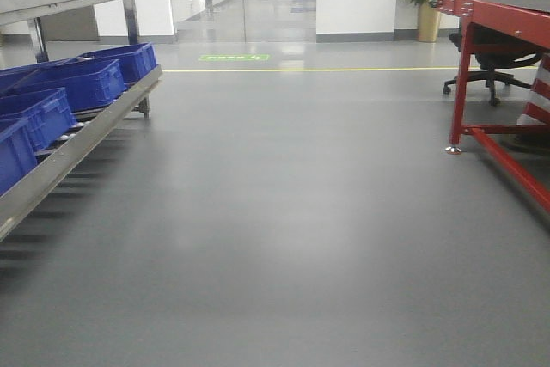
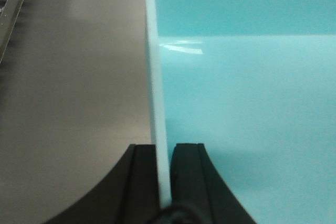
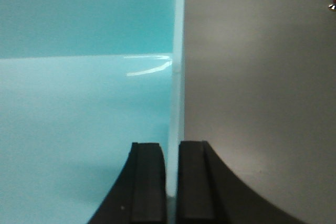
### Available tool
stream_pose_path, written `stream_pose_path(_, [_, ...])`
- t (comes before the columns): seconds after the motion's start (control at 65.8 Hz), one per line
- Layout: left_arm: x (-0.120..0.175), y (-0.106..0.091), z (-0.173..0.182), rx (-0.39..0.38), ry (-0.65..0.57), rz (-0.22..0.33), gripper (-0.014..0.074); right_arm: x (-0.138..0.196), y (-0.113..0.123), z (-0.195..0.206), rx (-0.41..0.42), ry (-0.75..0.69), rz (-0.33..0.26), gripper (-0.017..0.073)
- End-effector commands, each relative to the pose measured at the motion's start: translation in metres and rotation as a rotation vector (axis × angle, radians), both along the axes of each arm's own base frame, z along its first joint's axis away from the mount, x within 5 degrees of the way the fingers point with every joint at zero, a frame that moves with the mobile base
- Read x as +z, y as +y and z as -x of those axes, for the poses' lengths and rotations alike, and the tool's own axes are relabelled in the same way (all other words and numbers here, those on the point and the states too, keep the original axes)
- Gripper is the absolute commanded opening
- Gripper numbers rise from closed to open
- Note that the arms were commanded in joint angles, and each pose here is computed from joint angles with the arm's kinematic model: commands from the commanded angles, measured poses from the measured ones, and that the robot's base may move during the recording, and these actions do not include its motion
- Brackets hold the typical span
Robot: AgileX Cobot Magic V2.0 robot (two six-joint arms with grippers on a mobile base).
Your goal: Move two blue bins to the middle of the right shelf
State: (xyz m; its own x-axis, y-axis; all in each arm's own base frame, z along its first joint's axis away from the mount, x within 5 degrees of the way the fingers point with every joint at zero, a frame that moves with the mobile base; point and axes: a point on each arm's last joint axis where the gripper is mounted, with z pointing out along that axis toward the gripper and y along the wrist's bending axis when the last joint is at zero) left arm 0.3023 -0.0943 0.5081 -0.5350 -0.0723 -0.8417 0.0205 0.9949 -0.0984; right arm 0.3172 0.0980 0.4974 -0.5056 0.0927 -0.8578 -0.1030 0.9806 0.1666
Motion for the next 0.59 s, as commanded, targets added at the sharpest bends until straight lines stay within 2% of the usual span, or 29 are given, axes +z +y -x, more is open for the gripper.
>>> stream_pose_path(0.0, [0.0085, -0.0031, 0.0034, -0.024, -0.055, 0.026, -0.0111, 0.0119, 0.0006, 0.0037, 0.016, -0.073, -0.026, -0.0167])
stream_pose_path(0.577, [0.0085, -0.0031, 0.0034, -0.024, -0.055, 0.026, -0.0111, 0.0119, 0.0006, 0.0037, 0.016, -0.073, -0.026, -0.0167])
